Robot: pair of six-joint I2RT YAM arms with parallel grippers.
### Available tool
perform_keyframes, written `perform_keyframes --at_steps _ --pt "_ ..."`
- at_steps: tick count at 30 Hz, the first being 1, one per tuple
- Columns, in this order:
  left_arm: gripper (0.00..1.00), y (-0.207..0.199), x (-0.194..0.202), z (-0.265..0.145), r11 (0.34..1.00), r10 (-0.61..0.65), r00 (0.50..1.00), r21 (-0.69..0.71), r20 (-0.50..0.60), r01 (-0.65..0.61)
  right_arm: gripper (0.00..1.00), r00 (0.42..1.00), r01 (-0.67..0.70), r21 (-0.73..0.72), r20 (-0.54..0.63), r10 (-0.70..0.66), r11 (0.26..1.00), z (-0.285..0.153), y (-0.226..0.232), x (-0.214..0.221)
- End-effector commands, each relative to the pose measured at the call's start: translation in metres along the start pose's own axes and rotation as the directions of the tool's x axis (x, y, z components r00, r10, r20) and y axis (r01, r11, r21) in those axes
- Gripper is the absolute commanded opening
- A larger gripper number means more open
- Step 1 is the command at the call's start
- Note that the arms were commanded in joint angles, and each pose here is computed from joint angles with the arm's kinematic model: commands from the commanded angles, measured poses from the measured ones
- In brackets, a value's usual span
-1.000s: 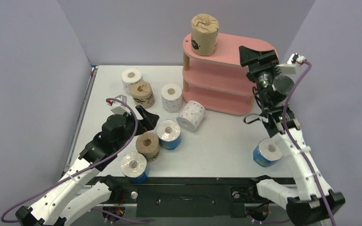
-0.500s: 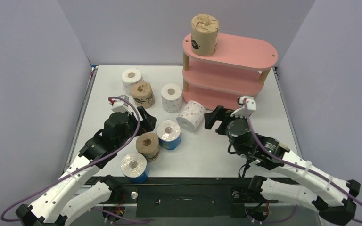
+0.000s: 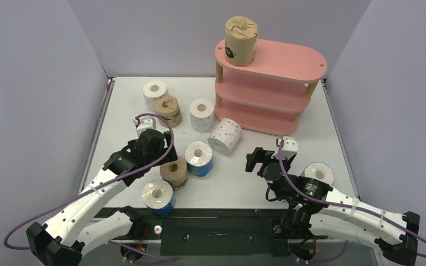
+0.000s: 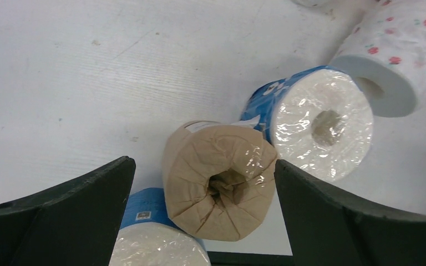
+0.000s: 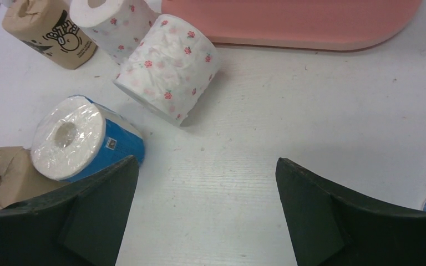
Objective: Place and organize the paper towels onto the shelf
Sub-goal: Pick up the paper towel from the center of the board.
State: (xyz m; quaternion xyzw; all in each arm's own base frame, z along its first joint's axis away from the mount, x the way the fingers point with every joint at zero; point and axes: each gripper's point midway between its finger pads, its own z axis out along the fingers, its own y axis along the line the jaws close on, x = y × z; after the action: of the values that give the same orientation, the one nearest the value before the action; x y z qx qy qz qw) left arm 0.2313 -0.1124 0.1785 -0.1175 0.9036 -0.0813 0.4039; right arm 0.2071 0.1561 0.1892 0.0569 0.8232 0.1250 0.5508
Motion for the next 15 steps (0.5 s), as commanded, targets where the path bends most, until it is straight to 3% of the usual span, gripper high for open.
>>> perform_keyframes --at_steps 1,4,9,15 --pt "0.98 0.020 -0.005 -0.005 0.992 0.043 0.999 -0.116 -0.016 -0.044 0.89 0.998 -0.053 -0.082 0.033 0.056 0.995 -0.004 0.012 -0.008" --pt "0.95 0.022 0.001 -0.001 0.988 0.068 0.996 -0.132 -0.053 -0.074 0.89 0.998 -0.054 -0.089 0.023 0.057 0.995 -0.004 0.009 -0.002" --pt "0.79 0.027 0.014 0.010 0.987 0.081 0.990 -0.130 -0.120 -0.096 0.86 0.998 -0.058 -0.107 0.009 0.059 0.993 -0.005 0.009 0.005" --pt "0.74 0.024 0.029 0.020 0.996 0.044 0.985 -0.064 -0.169 -0.056 0.85 0.998 -0.063 -0.119 0.008 0.064 0.991 -0.005 0.009 0.007"
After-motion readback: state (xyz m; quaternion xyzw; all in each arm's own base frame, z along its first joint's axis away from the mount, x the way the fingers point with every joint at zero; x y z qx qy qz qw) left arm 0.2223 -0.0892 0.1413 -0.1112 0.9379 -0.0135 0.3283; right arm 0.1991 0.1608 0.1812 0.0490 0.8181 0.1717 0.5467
